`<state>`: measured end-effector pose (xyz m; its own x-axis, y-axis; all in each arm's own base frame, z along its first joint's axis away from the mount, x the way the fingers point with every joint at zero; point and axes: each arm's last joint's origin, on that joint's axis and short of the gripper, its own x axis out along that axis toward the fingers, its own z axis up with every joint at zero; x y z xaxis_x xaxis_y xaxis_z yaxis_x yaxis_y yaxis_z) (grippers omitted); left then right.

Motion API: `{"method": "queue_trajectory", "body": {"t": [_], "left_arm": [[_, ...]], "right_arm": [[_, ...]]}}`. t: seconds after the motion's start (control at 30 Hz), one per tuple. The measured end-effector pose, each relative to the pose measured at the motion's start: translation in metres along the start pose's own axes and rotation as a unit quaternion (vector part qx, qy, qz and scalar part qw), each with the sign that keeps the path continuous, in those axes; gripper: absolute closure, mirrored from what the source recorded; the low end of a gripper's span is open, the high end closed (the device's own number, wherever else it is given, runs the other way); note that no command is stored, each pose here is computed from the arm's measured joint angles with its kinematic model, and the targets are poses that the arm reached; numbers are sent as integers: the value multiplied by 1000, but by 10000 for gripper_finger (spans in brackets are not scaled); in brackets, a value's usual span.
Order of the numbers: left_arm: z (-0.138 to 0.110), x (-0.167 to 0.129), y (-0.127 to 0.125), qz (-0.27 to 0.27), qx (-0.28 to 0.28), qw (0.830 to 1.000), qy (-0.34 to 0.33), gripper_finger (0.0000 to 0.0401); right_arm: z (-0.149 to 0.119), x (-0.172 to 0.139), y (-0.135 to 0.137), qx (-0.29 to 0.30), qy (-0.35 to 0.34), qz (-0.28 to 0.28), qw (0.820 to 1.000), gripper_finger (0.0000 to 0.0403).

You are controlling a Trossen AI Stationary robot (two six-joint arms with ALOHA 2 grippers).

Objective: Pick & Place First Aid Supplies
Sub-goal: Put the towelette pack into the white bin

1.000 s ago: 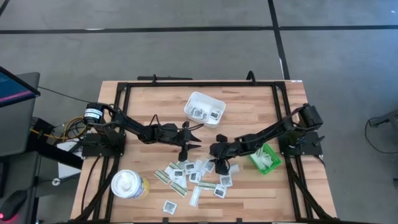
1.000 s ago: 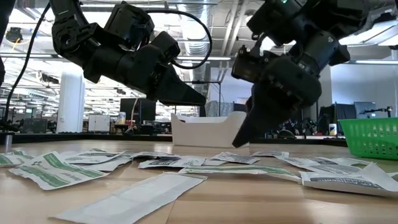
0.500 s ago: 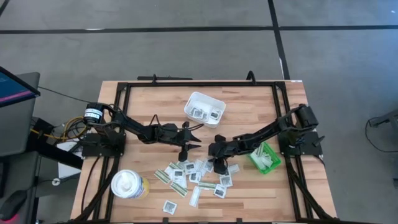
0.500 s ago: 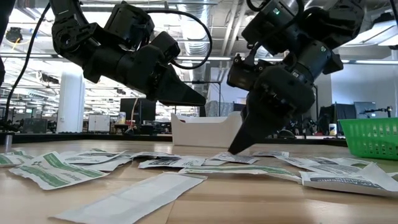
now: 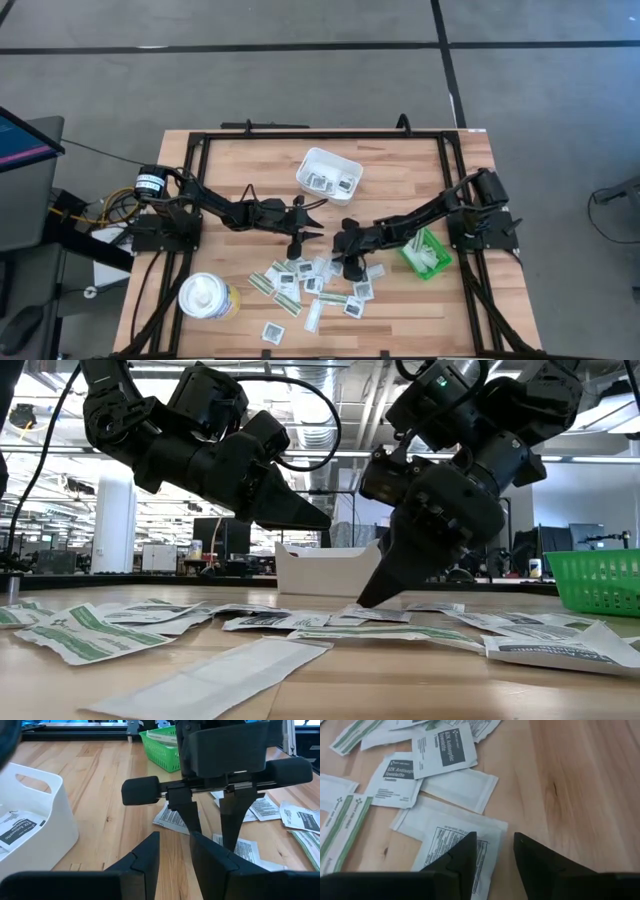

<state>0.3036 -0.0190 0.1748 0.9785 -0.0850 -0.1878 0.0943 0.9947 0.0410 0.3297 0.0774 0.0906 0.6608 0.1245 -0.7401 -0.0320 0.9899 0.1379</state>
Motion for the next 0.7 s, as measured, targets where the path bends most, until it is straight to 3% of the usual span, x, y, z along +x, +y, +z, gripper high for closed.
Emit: {"method": "queue_trajectory", "body": {"t": [0.23, 0.5, 0.7], "left_arm": [[0, 0, 0, 0, 0, 1000, 0, 293], [0, 0, 0, 0, 0, 1000, 0, 293], [0, 0, 0, 0, 0, 1000, 0, 293]], "right_arm": [[-1, 0, -1, -18, 9, -11, 1000, 299], [-2, 0, -1, -20, 15, -10, 1000, 394], [-3, 0, -1, -20, 17, -4, 1000, 389]]}}
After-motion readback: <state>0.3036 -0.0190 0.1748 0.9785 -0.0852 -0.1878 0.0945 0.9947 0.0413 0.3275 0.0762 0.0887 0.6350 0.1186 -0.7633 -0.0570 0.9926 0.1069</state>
